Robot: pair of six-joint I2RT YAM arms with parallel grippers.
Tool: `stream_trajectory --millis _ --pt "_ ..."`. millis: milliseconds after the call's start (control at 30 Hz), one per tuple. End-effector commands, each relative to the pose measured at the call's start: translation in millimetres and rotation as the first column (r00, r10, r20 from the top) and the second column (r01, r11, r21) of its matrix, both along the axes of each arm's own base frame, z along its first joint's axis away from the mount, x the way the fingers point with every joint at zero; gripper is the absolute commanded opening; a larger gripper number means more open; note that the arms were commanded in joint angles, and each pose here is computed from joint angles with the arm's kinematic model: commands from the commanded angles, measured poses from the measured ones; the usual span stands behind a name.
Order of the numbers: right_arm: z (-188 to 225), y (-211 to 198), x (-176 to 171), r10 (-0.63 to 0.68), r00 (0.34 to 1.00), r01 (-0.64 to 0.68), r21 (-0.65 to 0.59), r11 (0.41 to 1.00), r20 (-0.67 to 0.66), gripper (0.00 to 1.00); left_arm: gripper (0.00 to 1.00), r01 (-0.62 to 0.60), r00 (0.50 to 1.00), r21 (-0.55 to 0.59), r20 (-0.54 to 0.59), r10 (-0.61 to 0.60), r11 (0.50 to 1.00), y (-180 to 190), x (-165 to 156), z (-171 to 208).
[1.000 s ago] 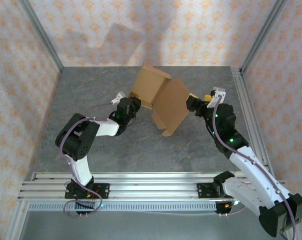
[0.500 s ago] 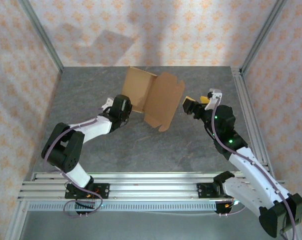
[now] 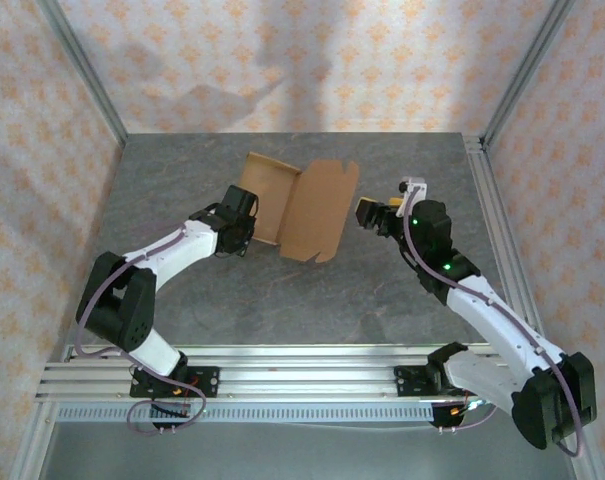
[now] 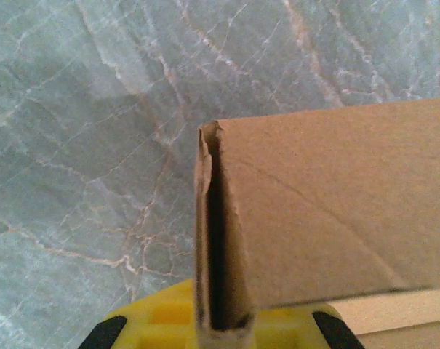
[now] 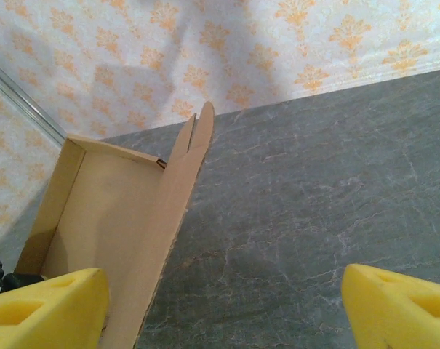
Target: Fold the paper box
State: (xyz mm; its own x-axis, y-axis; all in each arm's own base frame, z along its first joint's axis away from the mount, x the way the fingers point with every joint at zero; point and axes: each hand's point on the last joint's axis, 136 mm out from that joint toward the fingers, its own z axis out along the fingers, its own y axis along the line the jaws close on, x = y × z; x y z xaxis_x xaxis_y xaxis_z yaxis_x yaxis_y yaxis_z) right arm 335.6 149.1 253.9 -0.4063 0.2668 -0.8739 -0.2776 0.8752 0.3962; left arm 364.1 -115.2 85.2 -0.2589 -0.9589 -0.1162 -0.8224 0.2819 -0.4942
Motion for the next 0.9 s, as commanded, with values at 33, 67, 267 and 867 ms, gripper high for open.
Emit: stream_trajectory --millis 33,67,267,867 --pt "11 8 2 0.021 1.0 -0.021 0.06 0.998 -0.007 0.83 0.0 -0.048 0.994 -0.079 -0.105 0.039 0.996 -8 -10 -19" --pt "10 10 1 0.024 1.0 -0.023 0.072 0.997 -0.014 0.83 0.0 -0.056 0.992 -0.097 -0.12 0.045 0.994 -11 -11 -23" --pt "5 11 0 0.016 1.0 -0.014 0.097 0.995 -0.026 0.83 0.06 -0.063 0.97 -0.084 -0.24 0.041 0.994 -13 -19 -55" --pt "-3 22 2 0.055 0.997 -0.052 0.062 0.997 -0.05 0.84 1.0 0.175 0.978 0.162 -0.143 -0.153 0.971 26 -39 7"
